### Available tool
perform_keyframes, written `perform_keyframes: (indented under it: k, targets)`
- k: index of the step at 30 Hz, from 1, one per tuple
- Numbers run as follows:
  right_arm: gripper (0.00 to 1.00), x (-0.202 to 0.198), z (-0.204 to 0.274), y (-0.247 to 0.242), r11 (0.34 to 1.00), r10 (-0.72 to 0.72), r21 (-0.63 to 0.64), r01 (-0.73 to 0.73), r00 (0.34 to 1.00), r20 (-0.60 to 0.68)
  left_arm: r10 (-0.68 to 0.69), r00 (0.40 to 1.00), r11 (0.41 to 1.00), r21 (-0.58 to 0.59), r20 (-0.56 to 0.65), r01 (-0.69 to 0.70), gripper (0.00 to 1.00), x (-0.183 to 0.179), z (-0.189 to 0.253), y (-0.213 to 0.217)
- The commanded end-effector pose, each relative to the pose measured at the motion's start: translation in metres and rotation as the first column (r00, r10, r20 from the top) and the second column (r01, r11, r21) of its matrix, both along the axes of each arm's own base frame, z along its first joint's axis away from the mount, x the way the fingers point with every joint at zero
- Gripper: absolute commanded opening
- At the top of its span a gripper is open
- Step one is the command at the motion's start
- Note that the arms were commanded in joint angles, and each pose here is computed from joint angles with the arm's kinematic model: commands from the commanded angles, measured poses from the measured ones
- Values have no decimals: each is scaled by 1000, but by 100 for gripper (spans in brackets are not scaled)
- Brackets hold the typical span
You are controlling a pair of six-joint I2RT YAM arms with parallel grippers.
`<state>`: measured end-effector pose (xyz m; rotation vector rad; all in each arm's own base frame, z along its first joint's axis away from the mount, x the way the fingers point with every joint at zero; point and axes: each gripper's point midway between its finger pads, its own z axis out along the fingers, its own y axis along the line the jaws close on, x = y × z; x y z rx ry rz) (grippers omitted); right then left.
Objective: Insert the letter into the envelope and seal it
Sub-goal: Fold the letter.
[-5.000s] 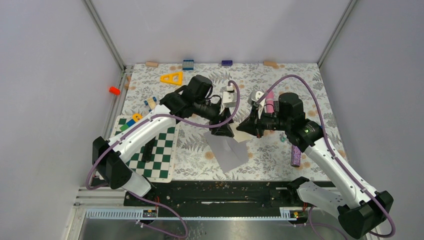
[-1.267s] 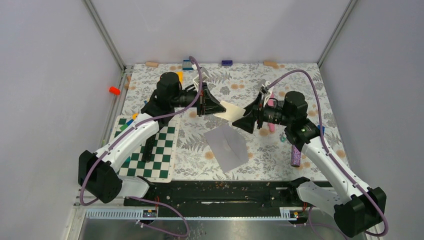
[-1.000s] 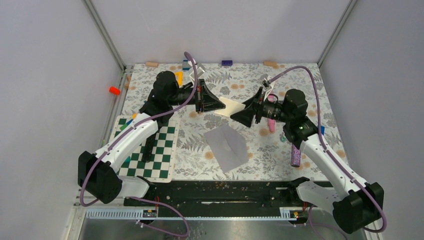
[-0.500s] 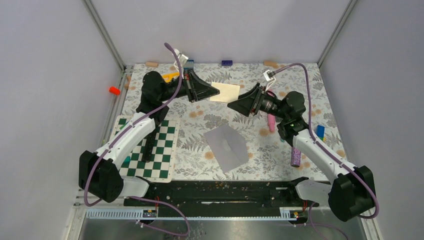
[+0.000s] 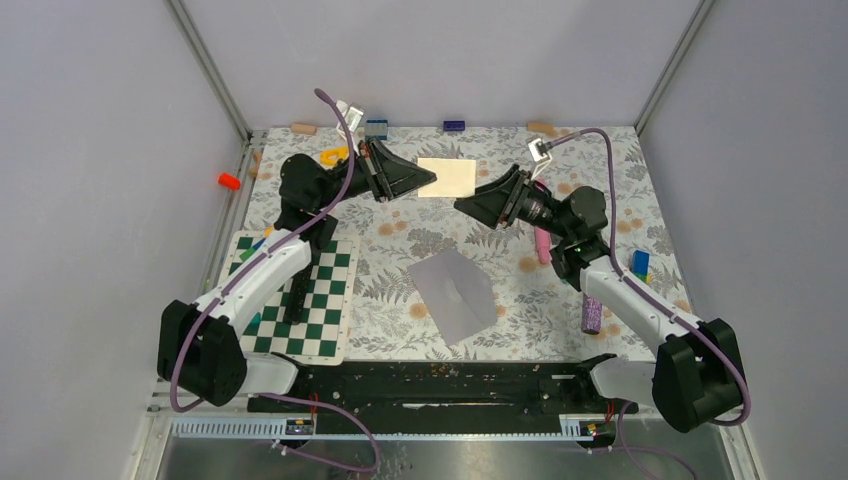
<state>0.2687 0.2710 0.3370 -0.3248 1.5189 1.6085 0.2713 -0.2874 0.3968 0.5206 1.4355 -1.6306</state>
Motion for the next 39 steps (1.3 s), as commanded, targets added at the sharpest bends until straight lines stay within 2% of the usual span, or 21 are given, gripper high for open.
perform_keyframes:
  k: [1, 9, 13, 20, 37, 39]
  targets:
    - [71, -4, 30, -6, 999, -28, 48, 22, 992, 124, -5, 1000, 998, -63, -5, 4, 0, 3, 9, -4]
    - [73, -6, 30, -9, 999, -39, 37, 33, 987, 153, 7, 999, 995, -96, -42, -11, 0, 1, 1, -4]
    - [72, -2, 26, -9, 998, -56, 33, 52, 990, 128, 16, 1000, 996, -85, -26, -18, 0, -3, 3, -2]
    - [70, 1, 31, -11, 996, -77, 61, 69, 988, 135, 132, 991, 987, -89, -26, -134, 0, 5, 2, 27]
    - [67, 9, 40, 5, 996, -13, 93, 1, 992, 126, 27, 997, 997, -66, -78, -32, 0, 0, -19, -3]
    - [61, 8, 37, 8, 996, 0, 87, -11, 992, 125, 22, 997, 998, -60, -80, -27, 0, 1, -22, -6]
